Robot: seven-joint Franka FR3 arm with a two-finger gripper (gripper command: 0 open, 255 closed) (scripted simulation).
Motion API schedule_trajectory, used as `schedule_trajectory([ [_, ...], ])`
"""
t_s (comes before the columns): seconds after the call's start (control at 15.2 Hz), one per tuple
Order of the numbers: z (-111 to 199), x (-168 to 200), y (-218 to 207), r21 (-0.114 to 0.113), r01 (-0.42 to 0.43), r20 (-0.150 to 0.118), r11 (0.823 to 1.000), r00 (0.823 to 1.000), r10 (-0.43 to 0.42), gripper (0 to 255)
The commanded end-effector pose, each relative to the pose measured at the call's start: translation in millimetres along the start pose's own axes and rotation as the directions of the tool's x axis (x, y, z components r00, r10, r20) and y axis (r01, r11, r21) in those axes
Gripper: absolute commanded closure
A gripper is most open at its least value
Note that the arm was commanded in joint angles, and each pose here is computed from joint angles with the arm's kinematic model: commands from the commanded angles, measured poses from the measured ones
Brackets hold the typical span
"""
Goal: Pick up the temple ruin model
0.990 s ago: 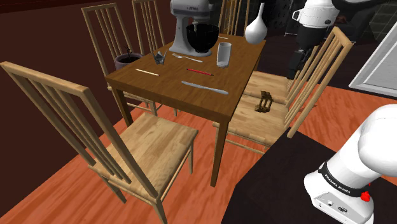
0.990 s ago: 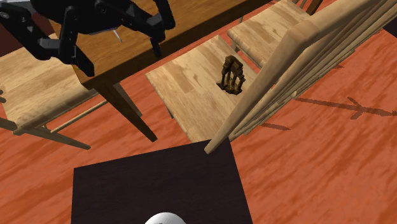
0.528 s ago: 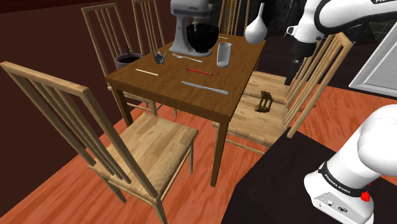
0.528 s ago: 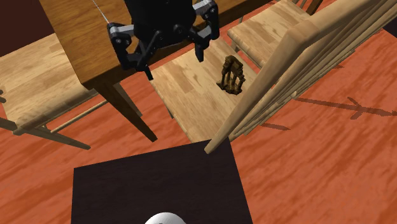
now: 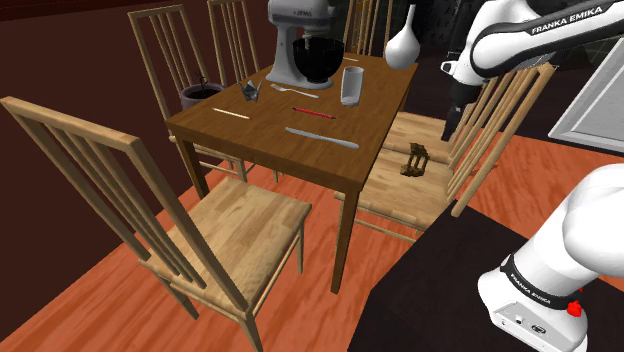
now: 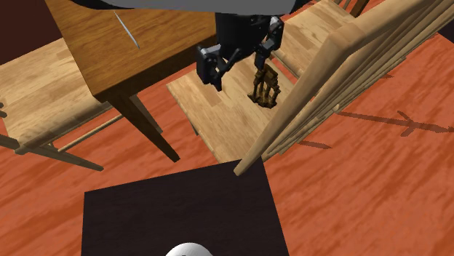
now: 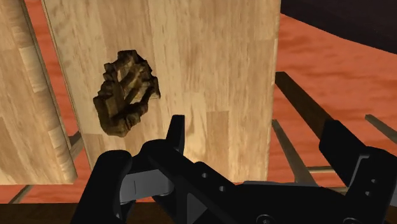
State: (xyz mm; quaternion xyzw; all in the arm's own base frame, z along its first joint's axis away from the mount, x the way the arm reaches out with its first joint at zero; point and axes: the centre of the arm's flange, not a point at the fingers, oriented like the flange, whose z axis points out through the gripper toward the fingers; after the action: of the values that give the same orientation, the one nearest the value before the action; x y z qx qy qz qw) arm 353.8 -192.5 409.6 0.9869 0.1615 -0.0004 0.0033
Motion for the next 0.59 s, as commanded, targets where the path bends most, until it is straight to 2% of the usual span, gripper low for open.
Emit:
schedule_trajectory([
  [0.0, 18.4, 4.6, 22.4, -0.001, 0.034, -0.006, 0.999, 0.999, -0.034, 0],
  [0.53, 86.5, 26.0, 100.6, 0.003, 0.161, -0.030, 0.987, 0.987, -0.161, 0],
])
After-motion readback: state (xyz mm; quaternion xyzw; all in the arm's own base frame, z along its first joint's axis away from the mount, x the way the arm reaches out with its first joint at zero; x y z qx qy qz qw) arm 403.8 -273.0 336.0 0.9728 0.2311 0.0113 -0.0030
